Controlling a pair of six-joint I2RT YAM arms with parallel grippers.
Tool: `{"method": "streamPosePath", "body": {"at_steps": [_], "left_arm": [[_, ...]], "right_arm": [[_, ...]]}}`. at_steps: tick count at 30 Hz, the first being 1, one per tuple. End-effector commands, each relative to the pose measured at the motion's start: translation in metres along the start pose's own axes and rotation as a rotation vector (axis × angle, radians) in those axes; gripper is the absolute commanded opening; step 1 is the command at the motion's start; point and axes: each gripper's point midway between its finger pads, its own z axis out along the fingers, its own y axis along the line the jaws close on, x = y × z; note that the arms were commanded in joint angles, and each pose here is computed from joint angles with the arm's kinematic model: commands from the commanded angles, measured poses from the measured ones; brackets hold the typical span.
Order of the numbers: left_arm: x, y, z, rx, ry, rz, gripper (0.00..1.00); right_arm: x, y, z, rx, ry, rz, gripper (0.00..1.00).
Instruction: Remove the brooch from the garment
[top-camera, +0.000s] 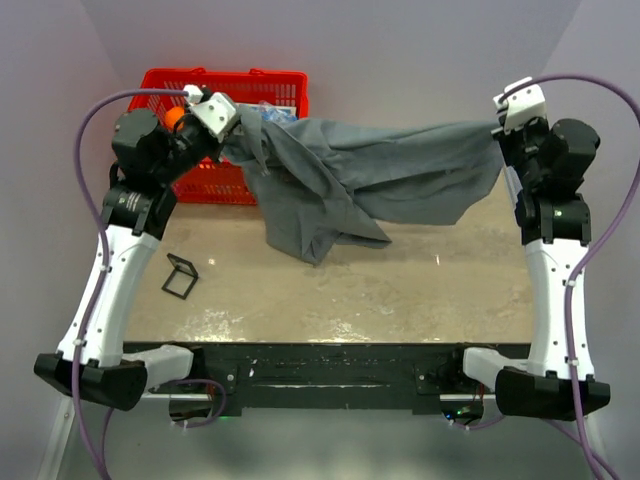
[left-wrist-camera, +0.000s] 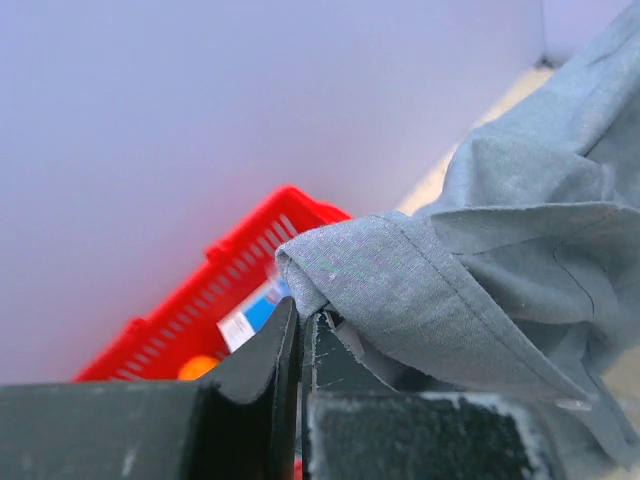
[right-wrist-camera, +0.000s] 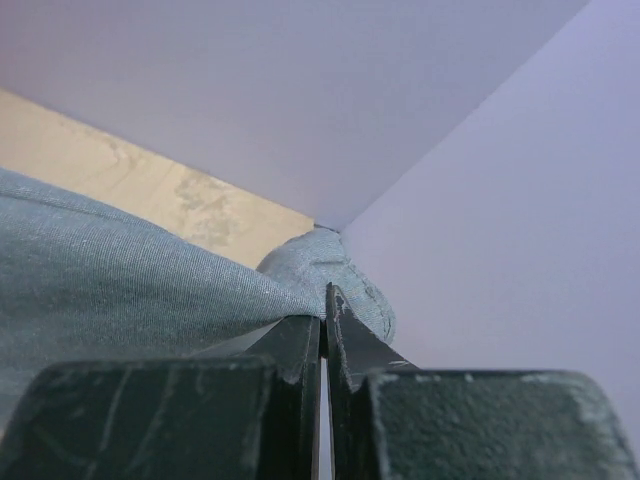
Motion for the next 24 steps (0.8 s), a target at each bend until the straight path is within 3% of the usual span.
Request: {"method": "streamPosePath", "body": {"at_steps": [1,7,13,19,24], "left_arm": [[-0.100,0.022,-0.034,-0.158,-0.270,0.121,0.00],[-0.145,0.036,-0.083,-0.304,-0.345,0.106,0.00],[-0.201,0.063,-0.147,-0.496,-0.458,0.193,0.00],[-0.271,0.063,-0.199,-0.506,-0.634,0.245,0.00],[-0.295,0.063,-0.218,-0.500,-0.678,0.264,0.00]], "right_arm": [[-0.031,-0.031,-0.008,0.117,-0.052,0.101,0.00],[-0.059,-0.062,-0.047,0.260,-0.125,0.140,0.00],[-0.107,-0.098,-0.102,0.397,-0.266,0.193,0.00],[-0.145,-0.111,-0.155,0.427,-0.391,0.217,0.00],[-0.159,-0.110,-0.192,0.430,-0.457,0.203,0.00]]}}
